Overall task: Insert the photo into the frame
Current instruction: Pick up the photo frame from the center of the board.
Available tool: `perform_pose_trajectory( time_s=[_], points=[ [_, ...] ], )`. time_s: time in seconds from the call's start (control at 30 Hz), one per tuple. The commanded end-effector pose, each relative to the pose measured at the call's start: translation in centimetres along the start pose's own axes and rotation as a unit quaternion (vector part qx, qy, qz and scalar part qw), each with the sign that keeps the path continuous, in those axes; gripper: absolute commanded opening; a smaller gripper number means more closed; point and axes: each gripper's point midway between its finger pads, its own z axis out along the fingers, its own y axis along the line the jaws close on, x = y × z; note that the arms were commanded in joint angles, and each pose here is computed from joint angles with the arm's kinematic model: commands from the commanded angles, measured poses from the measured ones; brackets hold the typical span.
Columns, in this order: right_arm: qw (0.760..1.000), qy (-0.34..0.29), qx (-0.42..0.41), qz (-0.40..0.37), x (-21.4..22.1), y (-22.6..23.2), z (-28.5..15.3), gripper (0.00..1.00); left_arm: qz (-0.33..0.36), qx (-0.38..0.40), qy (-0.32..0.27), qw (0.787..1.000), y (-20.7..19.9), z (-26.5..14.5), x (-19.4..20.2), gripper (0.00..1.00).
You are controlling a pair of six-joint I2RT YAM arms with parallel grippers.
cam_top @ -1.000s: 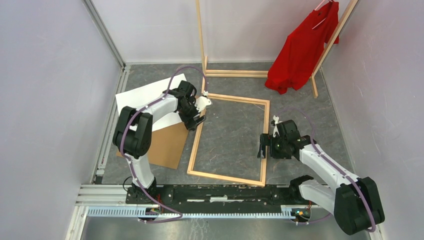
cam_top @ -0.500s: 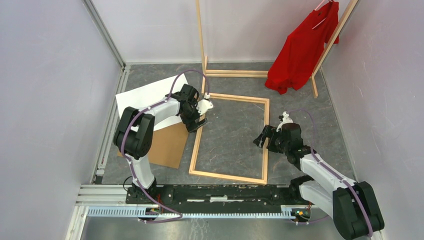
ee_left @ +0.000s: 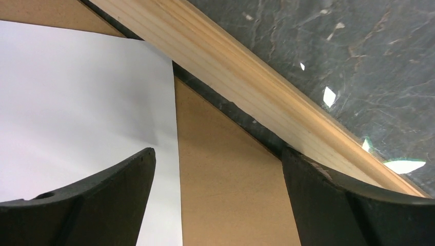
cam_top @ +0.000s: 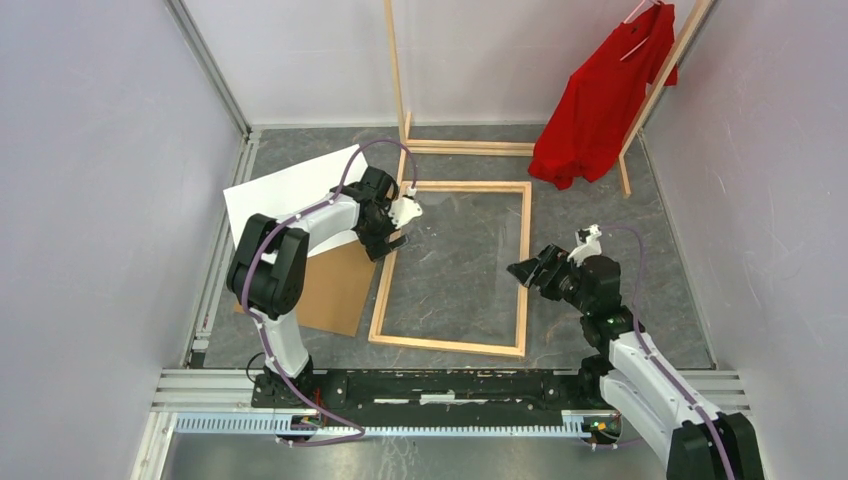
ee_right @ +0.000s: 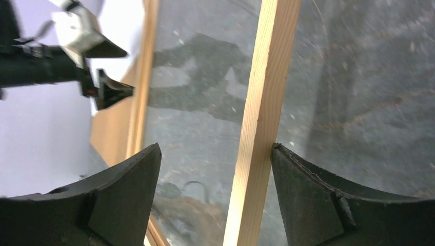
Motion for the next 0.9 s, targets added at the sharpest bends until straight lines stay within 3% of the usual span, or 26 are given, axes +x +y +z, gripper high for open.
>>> perform_pose_trajectory(
  time_s=[0.0, 0.6, 0.87],
  points=[
    [0.951, 0.019, -0.307, -0.015, -1.2, 13.6, -5.0, 0.84, 0.004, 0.096, -0.048, 0.994, -5.4, 2.8, -2.5, 1.00],
    [0.927, -0.051, -0.368, 0.049, -3.3, 15.4, -7.0, 0.83, 0.005, 0.107, -0.057, 0.993, -5.8, 2.0, -2.9, 1.00],
    [0.939, -0.059, -0.338, 0.014, -5.1, 16.4, -6.4, 0.81, 0.009, 0.075, -0.062, 0.995, -4.0, -0.1, -3.8, 1.00]
  ],
)
